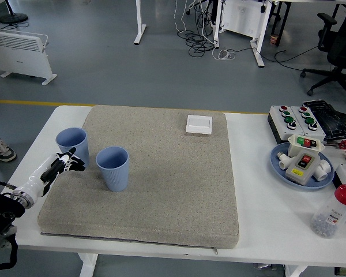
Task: Push cup pick cup insert cup
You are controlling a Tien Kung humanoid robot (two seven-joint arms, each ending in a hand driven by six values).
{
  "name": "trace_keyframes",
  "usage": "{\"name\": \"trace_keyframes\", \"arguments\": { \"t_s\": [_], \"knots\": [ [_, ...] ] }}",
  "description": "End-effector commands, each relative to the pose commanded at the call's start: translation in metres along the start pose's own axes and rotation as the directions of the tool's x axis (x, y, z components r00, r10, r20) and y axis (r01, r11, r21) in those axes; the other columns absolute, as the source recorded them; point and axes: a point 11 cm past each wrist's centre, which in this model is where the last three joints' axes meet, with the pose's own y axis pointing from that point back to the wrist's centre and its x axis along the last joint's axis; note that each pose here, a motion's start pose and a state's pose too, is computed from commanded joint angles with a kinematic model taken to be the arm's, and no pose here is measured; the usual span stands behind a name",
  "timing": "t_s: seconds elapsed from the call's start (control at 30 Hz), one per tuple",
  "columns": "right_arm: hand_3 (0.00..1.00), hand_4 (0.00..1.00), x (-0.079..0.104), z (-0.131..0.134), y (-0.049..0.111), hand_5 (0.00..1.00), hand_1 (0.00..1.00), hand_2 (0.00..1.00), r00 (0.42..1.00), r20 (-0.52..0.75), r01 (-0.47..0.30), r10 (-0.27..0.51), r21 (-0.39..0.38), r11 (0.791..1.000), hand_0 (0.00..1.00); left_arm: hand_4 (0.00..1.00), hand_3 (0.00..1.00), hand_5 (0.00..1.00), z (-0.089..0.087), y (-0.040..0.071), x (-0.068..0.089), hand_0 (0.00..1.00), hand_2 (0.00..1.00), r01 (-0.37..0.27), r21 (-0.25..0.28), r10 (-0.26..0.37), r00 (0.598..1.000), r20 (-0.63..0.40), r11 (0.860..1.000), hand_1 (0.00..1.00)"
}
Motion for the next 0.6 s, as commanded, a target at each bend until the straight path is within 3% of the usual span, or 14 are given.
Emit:
{"name": "trace_keyframes", "arguments": {
  "t_s": [0.3,0.57,0.6],
  "knots": [
    [0.579,0.180,-0.0009,-0.0005,0.0001,0.548,0.694,0.681,1.000,-0.002,0.002,-0.002,0.001,1.000,0.745,0.607,0.442,0.998,0.0051,-0.0071,0.0019,0.799,0.479,-0.007,-0.003,0.006,1.000,-0.002,1.000,0.579],
    [0.579,0.180,-0.0003,-0.0010,0.0001,0.548,0.693,0.681,1.000,-0.001,0.001,-0.001,0.001,1.000,0.745,0.606,0.443,0.998,0.0082,-0.0049,0.0017,0.796,0.478,-0.008,-0.018,0.008,1.000,-0.012,1.000,0.580],
    [0.579,0.180,-0.0002,-0.0010,0.0001,0.548,0.693,0.680,1.000,0.000,0.001,-0.001,0.002,1.000,0.745,0.606,0.442,0.998,0.0090,-0.0033,0.0021,0.743,0.478,-0.008,-0.023,0.008,1.000,-0.012,1.000,0.578]
  ]
}}
